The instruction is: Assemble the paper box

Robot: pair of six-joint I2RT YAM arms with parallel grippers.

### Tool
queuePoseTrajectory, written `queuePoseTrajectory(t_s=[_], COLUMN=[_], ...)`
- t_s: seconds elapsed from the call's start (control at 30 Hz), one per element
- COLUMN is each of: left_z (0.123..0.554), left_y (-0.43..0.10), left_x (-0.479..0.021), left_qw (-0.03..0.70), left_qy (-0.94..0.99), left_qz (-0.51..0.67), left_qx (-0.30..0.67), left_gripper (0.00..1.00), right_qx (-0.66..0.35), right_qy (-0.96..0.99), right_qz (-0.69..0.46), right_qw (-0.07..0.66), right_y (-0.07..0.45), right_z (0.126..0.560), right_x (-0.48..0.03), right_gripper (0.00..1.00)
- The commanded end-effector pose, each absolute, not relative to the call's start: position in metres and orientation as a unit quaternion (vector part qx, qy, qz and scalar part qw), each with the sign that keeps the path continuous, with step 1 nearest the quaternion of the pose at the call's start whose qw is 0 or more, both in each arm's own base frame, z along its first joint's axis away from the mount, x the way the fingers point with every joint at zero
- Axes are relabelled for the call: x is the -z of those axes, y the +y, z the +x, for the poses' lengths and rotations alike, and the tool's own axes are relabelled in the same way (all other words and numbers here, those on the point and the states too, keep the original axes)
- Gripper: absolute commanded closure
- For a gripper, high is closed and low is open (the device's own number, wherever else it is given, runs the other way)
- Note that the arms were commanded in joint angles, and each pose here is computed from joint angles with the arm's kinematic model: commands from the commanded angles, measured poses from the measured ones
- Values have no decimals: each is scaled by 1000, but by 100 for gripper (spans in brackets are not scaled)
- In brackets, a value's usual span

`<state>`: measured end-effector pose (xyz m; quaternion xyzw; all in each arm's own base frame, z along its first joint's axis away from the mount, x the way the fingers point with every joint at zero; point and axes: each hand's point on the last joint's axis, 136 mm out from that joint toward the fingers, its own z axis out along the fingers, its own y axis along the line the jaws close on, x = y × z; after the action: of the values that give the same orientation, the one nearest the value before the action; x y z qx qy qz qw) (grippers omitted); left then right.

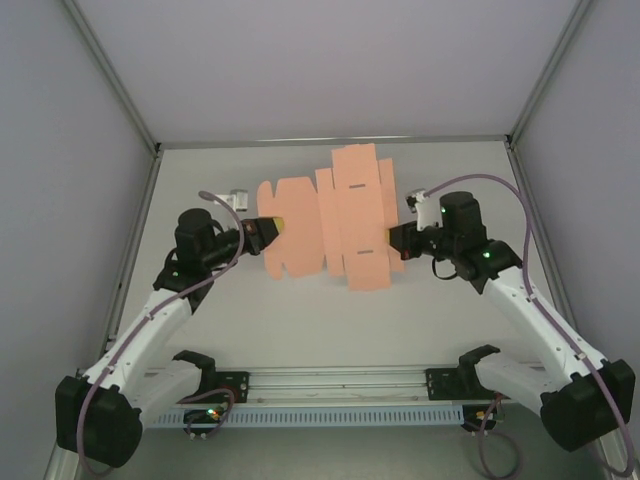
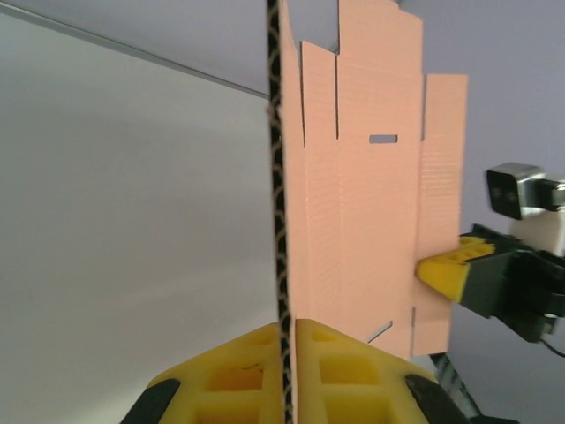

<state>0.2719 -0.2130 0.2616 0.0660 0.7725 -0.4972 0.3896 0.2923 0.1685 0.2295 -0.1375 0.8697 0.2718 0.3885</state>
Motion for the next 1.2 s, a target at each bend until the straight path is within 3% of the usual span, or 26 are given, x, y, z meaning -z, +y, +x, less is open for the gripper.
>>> queuePoseTrajectory(t_s=[0.0,0.27,0.37,0.4,0.47,0.53,0.57,0.7,0.83,1.07,1.17], left_z=[284,297,291,289,286,282,279,268,265,298,312], left_y=[-209,-200,-206,-204,-194,-177,-168,-140,-131,-181,-215], left_x=[-244,-189,-173,-166,-153,-140,-134,-134,-158,-230,-246], left_qw=[412,382,361,354,345,340,339,342,360,351,317], left_qy=[785,820,831,838,855,875,884,902,895,838,819], left_qz=[49,-15,-13,-17,-31,-52,-59,-79,-89,-57,-14], left_qx=[460,427,422,414,386,340,316,250,247,414,478], left_gripper=[100,99,87,75,41,18,1,0,0,1,18], right_qx=[-124,135,153,153,162,184,196,231,252,269,263], right_qy=[900,850,826,818,796,761,745,698,664,622,621], right_qz=[-166,-308,-365,-384,-429,-484,-506,-560,-588,-611,-611], right_qw=[384,405,402,401,395,390,389,383,388,409,415], right_y=[154,189,213,219,225,228,228,229,236,248,253], right_z=[303,335,344,346,347,348,348,354,364,376,379], right_x=[-212,-217,-205,-202,-192,-179,-173,-156,-145,-132,-128], right_gripper=[100,100,100,100,100,100,100,100,100,100,100])
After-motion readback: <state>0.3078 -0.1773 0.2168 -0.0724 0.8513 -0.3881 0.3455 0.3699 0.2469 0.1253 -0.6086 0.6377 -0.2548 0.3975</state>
